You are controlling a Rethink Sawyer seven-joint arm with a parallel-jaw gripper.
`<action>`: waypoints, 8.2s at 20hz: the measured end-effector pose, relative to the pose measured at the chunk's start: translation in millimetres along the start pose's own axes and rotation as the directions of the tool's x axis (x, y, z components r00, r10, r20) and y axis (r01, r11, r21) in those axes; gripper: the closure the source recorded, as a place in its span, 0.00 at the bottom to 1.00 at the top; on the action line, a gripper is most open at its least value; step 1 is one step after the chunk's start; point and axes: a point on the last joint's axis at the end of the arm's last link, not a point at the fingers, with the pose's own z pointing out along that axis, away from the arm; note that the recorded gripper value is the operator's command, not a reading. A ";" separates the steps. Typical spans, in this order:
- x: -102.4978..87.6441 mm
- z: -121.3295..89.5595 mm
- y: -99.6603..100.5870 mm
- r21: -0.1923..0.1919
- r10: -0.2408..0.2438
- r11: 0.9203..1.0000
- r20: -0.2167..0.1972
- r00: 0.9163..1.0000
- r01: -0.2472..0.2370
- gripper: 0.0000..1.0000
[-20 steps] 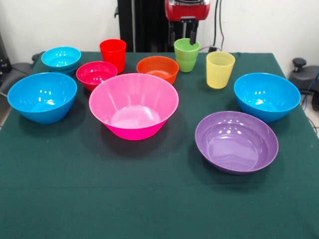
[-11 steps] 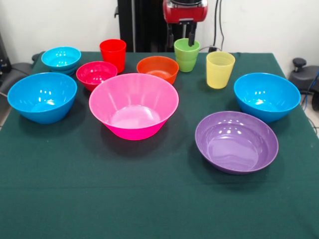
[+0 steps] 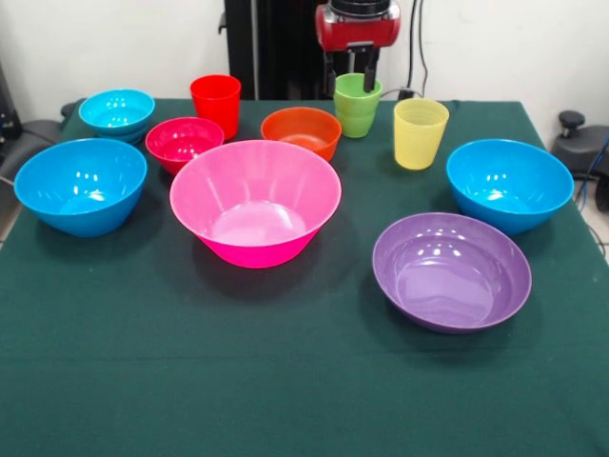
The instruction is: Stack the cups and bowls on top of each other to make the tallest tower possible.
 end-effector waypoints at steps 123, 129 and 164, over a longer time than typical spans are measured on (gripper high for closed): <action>-175.3 -13.4 34.9 0.001 -0.037 0.999 -0.270 0.962 0.039 0.00; -197.8 -20.6 30.5 -0.005 -0.023 1.000 -0.288 0.957 0.023 0.00; -311.6 -36.2 21.4 -0.031 0.017 0.999 -0.241 0.970 -0.025 0.00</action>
